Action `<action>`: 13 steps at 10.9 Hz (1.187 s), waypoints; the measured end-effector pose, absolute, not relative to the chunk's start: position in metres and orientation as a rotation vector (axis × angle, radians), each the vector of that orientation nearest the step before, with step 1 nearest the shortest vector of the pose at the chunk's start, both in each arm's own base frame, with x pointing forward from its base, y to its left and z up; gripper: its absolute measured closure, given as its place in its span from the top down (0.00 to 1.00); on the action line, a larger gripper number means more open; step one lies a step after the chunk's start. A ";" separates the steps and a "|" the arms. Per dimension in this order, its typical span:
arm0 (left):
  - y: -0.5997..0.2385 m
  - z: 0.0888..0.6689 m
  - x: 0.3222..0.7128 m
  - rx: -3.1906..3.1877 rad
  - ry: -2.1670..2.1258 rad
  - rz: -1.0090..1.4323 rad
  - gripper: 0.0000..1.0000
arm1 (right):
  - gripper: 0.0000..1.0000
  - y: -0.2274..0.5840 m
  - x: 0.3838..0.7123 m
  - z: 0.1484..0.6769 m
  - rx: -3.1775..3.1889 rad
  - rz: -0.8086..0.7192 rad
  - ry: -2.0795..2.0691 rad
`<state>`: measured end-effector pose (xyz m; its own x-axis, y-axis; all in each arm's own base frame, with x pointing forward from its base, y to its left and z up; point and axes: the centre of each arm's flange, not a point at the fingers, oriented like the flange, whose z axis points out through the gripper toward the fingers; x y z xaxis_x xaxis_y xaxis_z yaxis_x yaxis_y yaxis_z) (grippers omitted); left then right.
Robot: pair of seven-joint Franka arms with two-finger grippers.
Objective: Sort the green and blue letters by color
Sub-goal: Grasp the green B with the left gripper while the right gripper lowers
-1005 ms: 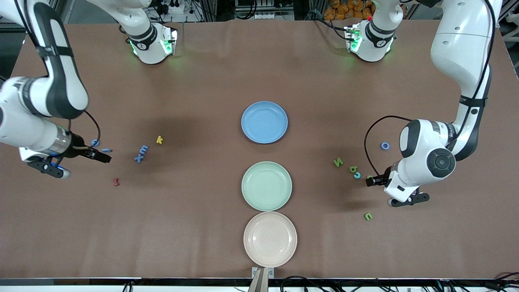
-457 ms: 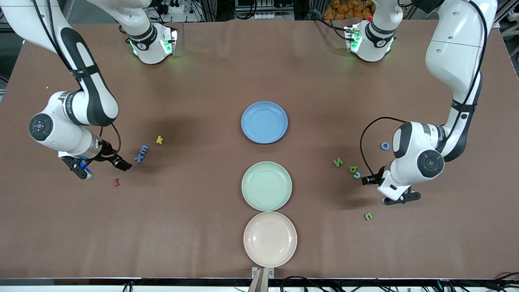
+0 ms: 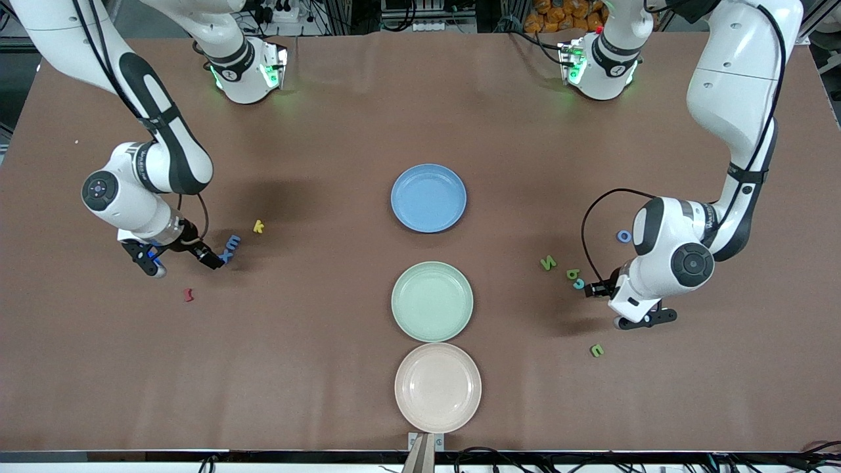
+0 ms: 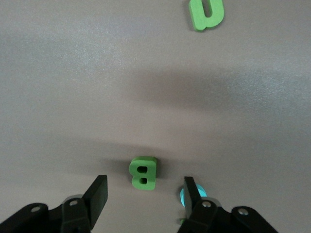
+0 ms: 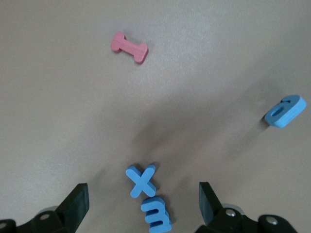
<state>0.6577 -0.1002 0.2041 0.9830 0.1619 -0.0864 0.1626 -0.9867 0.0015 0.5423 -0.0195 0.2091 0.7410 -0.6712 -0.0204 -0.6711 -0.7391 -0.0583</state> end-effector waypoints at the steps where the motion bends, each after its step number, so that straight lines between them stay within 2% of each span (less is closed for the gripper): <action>1: -0.100 0.203 0.657 3.120 0.255 -0.137 0.70 | 1.00 -0.016 0.541 0.207 -2.870 0.000 1.119; 7: -0.102 0.190 0.656 3.115 0.251 -0.126 0.68 | 1.00 0.005 0.535 0.181 -2.885 0.037 1.095; 11: -0.102 0.184 0.654 3.118 0.244 -0.119 0.64 | 0.88 0.006 0.533 0.174 -2.898 0.048 1.081; 12: -0.102 0.184 0.654 3.118 0.244 -0.120 0.57 | 0.83 0.006 0.533 0.173 -2.906 0.049 1.072; 13: -0.102 0.183 0.654 3.119 0.242 -0.119 0.56 | 0.80 0.007 0.532 0.171 -2.912 0.052 1.065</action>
<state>0.6535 -0.1022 0.1828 0.9852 0.1534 -0.0768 0.1542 -0.9880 0.0047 0.5324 0.0066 0.1706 0.7638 -0.6439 -0.0452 -0.6452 -0.7635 -0.0266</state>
